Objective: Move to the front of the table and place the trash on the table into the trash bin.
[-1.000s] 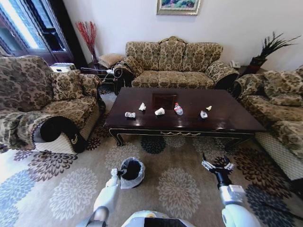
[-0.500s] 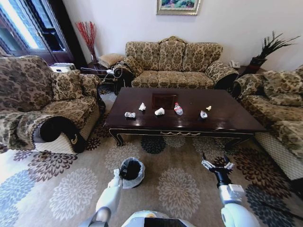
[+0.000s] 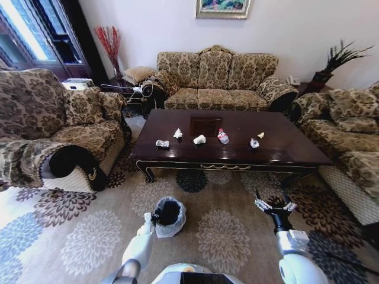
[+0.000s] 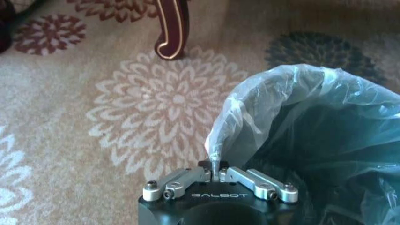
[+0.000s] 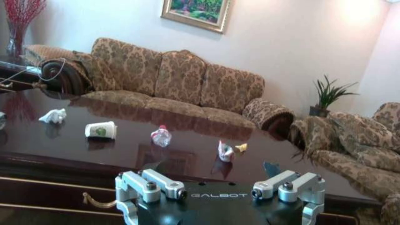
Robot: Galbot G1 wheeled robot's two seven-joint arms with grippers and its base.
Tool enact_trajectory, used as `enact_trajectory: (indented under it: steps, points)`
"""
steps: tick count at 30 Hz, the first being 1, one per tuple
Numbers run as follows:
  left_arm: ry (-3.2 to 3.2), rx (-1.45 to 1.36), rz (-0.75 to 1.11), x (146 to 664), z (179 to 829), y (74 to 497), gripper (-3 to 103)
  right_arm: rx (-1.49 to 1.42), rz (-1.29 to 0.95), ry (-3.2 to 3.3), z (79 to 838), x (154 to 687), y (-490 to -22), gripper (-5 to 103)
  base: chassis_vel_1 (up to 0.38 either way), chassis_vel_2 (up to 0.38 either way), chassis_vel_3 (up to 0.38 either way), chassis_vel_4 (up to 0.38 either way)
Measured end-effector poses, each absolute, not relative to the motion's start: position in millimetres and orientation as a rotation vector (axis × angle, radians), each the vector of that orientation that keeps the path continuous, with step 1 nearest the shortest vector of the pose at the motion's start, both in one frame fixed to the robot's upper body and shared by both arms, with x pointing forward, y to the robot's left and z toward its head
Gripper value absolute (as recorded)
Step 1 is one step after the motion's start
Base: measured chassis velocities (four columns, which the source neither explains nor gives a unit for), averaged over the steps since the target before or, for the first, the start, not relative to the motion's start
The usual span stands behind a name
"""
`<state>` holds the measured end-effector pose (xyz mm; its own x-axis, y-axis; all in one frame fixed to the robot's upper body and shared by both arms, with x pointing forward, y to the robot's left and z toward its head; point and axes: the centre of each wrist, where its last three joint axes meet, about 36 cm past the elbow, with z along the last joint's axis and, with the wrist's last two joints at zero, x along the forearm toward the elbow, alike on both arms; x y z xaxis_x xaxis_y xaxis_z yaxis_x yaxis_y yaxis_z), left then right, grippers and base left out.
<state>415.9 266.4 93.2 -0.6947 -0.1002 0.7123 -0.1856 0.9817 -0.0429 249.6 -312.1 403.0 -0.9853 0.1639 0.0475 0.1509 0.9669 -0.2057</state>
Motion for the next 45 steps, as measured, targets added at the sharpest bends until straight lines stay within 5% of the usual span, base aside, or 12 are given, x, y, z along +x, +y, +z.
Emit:
enact_trajectory:
  steps: [13, 18, 26, 45]
  points:
    - [-2.72, 0.276, 0.007, 359, 236, 328, 1, -0.213, 0.336, -3.056, 424, 275, -314, 100, 0.0, 0.0, 0.0, 0.0]
    - [-2.877, 0.191, 0.026, 302, 349, 315, 1, -0.174, 0.351, -3.057, 433, 284, -314, 100, 0.0, 0.0, 0.0, 0.0]
    - [-3.0, 0.157, 0.05, 258, 428, 286, 1, -0.096, 0.292, -3.102, 447, 291, -308, 100, 0.0, 0.0, 0.0, 0.0]
    - [-3.036, 0.201, 0.0, 265, 434, 272, 1, -0.102, 0.363, -3.096, 434, 272, -314, 100, -0.043, 0.071, 0.077, -0.041]
